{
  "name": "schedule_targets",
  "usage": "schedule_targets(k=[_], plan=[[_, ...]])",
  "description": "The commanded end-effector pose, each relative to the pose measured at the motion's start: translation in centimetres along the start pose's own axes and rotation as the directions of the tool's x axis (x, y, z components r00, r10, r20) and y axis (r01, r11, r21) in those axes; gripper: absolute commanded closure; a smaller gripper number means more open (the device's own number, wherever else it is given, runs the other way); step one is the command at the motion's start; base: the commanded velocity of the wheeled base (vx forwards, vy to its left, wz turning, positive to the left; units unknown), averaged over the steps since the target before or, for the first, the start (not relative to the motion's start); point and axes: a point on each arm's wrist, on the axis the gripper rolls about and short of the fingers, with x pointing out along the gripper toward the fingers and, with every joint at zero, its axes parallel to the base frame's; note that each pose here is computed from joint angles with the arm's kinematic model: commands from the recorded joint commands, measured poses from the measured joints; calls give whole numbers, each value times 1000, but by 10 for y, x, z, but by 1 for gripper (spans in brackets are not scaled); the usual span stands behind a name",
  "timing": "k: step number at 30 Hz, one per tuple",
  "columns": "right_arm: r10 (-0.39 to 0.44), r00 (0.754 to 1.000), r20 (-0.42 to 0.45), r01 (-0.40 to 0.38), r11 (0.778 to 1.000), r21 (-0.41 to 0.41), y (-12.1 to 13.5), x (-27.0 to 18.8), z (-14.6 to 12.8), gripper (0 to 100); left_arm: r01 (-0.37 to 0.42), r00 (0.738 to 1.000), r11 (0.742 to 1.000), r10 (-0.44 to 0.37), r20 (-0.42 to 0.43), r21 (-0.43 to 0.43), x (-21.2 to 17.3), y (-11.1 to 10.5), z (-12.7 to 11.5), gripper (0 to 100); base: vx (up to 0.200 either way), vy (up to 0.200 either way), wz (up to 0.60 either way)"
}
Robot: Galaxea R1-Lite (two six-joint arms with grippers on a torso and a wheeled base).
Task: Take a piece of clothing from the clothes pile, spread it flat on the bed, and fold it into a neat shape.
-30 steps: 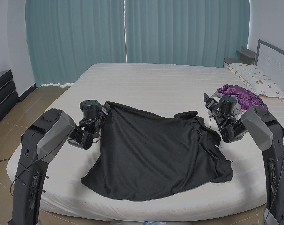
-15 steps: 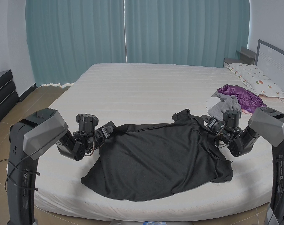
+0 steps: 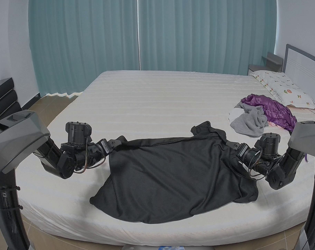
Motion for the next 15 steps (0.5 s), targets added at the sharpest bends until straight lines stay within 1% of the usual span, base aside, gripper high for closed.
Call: schedule_targets(k=[1,2,4,10,15], plan=[[0,1000,-13,0,1000,2,1,-13,-1,0,82,993,994,-75,87,-79,-26,-21,26,0,0,0,0],[-1,1000,-14,1,1000,2,1,-14,-2,0,97,991,988,-85,104,-117,-27,-25,30,0,0,0,0],[-4,1000,-17,4,1000,3,1,-15,-2,0,106,988,982,-88,125,-153,-28,-27,35,0,0,0,0],[-3,1000,-27,3,1000,0,3,-20,-5,0,72,987,983,-46,151,-171,-27,-17,40,0,0,0,0],[9,1000,-28,-9,1000,-5,3,-31,-10,0,31,993,982,-9,119,-184,-38,-8,28,0,0,0,0]])
